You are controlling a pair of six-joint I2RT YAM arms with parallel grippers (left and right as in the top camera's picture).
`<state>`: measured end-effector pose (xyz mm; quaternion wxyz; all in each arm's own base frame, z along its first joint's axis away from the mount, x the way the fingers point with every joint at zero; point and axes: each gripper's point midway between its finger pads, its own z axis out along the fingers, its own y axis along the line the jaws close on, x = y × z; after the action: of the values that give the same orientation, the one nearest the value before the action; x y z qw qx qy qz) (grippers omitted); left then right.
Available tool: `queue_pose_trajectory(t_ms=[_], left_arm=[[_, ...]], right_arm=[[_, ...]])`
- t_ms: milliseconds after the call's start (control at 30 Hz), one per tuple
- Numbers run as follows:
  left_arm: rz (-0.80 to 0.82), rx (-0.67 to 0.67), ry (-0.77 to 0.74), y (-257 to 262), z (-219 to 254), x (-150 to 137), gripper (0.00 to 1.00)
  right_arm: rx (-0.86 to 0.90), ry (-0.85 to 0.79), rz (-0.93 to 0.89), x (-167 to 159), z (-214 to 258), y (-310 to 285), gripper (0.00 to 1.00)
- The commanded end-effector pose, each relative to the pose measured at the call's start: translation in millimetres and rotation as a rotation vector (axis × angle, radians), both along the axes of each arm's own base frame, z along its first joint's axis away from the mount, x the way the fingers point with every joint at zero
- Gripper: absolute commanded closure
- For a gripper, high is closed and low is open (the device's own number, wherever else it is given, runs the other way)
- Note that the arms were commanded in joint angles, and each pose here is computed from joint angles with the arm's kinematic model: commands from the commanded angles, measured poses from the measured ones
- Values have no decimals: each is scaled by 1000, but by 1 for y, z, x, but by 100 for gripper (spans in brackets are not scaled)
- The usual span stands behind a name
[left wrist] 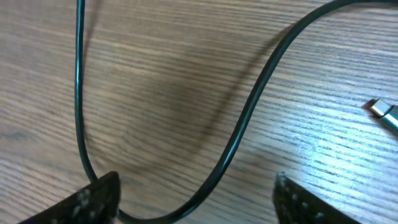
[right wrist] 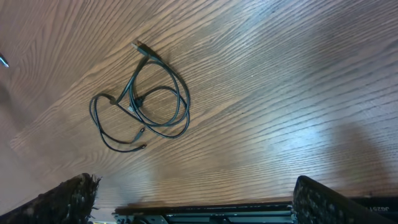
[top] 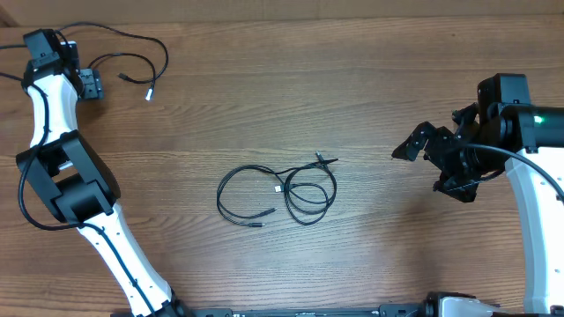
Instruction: Untangle cables
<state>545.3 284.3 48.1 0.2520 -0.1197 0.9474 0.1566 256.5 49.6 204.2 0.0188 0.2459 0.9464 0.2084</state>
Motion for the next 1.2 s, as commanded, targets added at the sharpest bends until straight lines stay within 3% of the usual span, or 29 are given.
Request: queue_pose_trajectory(t_ms=[0, 233, 467, 800, 900, 933, 967, 1033, 1167], left_arm=[[-24, -7, 21, 8, -15, -5, 25], [-3, -23, 15, 22, -23, -15, 31], [-33, -43, 4, 20, -27, -14, 27], [-34, -24, -33, 23, -28, -7, 40], [-34, -20, -36, 24, -32, -8, 53], [-33, -20, -37, 24, -33, -8, 63], [-30, -14, -41, 26, -32, -7, 78], [-15, 11, -47, 32, -29, -7, 93], [70, 138, -44, 58, -9, -9, 96]], right_arm=[[-7, -10, -5, 1, 0, -1, 0], [-7, -15, -8, 2, 1, -1, 0], [-4, -9, -26, 3, 1, -2, 0], [-3, -6, -28, 2, 1, -1, 0], [1, -2, -29, 1, 1, -1, 0], [1, 0, -29, 1, 1, -1, 0], [1, 4, -29, 0, 1, -1, 0], [1, 9, -29, -1, 0, -1, 0], [3, 30, -29, -6, 0, 0, 0]])
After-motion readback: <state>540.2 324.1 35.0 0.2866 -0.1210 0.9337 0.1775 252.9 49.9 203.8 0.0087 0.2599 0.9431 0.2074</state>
